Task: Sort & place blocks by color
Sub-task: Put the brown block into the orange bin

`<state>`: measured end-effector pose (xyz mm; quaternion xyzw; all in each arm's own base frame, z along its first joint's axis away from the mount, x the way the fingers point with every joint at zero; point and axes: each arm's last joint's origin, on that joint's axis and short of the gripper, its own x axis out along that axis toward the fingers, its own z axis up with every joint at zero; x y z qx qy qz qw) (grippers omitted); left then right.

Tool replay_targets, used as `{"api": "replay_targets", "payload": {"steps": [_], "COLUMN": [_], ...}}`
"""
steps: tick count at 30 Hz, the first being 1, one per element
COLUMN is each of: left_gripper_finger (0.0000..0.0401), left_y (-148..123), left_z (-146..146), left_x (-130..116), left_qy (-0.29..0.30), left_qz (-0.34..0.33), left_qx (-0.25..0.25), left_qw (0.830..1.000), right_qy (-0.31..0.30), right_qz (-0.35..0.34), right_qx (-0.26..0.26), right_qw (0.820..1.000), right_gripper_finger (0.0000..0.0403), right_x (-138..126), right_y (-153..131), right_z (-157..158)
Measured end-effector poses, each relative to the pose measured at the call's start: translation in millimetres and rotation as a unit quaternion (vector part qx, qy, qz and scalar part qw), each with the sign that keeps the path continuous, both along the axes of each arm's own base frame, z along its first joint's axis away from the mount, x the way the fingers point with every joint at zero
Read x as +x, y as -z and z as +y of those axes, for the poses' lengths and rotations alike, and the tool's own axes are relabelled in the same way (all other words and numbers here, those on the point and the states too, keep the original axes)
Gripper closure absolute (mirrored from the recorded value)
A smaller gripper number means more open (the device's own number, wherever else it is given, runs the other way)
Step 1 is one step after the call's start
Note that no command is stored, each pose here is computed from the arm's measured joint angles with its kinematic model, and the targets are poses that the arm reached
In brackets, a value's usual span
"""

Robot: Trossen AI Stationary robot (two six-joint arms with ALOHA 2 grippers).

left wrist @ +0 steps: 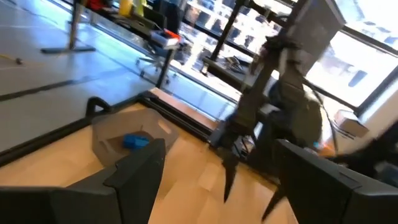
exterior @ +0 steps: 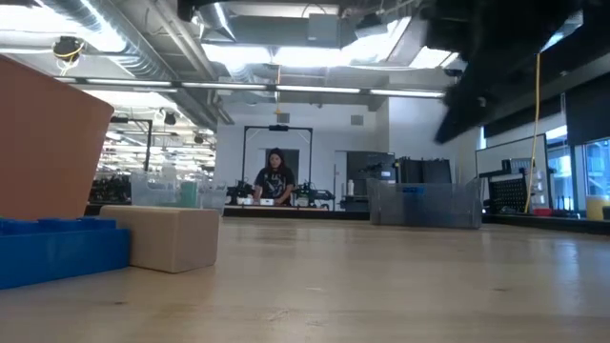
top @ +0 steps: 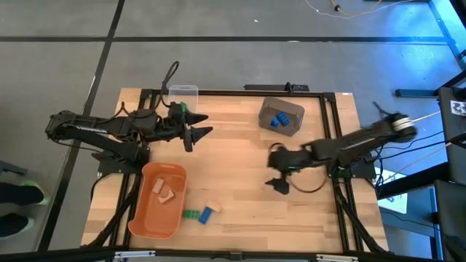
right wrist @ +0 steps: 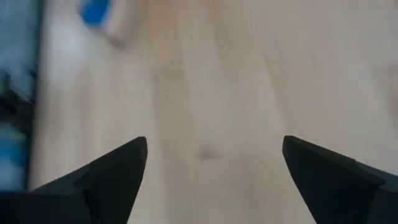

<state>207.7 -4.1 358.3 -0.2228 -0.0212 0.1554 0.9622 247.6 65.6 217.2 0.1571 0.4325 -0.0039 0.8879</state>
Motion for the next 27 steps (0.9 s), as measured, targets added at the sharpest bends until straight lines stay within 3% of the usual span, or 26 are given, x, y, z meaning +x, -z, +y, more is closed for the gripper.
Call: {"api": "replay_targets", "payload": {"steps": [3, 7, 11, 14, 20, 27], "left_gripper_finger": [0.0111, 0.0111, 0.0111, 0.0111, 0.0111, 0.0111], "left_y": [0, 2, 4, 4, 4, 6], "left_z": [-3, -6, -11, -14, -17, -20], "left_x": [1, 1, 1, 0, 0, 5], "left_qy": [0.058, 0.108, 0.105, 0.095, 0.090, 0.119], "left_qz": [0.004, 0.014, 0.024, 0.028, 0.028, 0.024], "left_qx": [0.006, 0.010, 0.011, 0.024, 0.025, -0.004], "left_qw": [0.998, 0.994, 0.994, 0.995, 0.995, 0.993], "right_qy": [0.074, 0.136, 0.183, 0.191, 0.190, 0.190], "right_qz": [-0.090, -0.249, -0.379, -0.434, -0.462, -0.455], "right_qx": [0.094, 0.170, 0.169, 0.138, 0.121, 0.118], "right_qw": [0.989, 0.944, 0.891, 0.870, 0.858, 0.862], "right_gripper_finger": [0.0030, 0.0030, 0.0030, 0.0030, 0.0030, 0.0030], "right_x": [-25, -39, -42, -41, -40, -39], "right_y": [2, -9, -28, -41, -56, -54], "right_z": [3, 5, 2, 0, 0, 0]}}
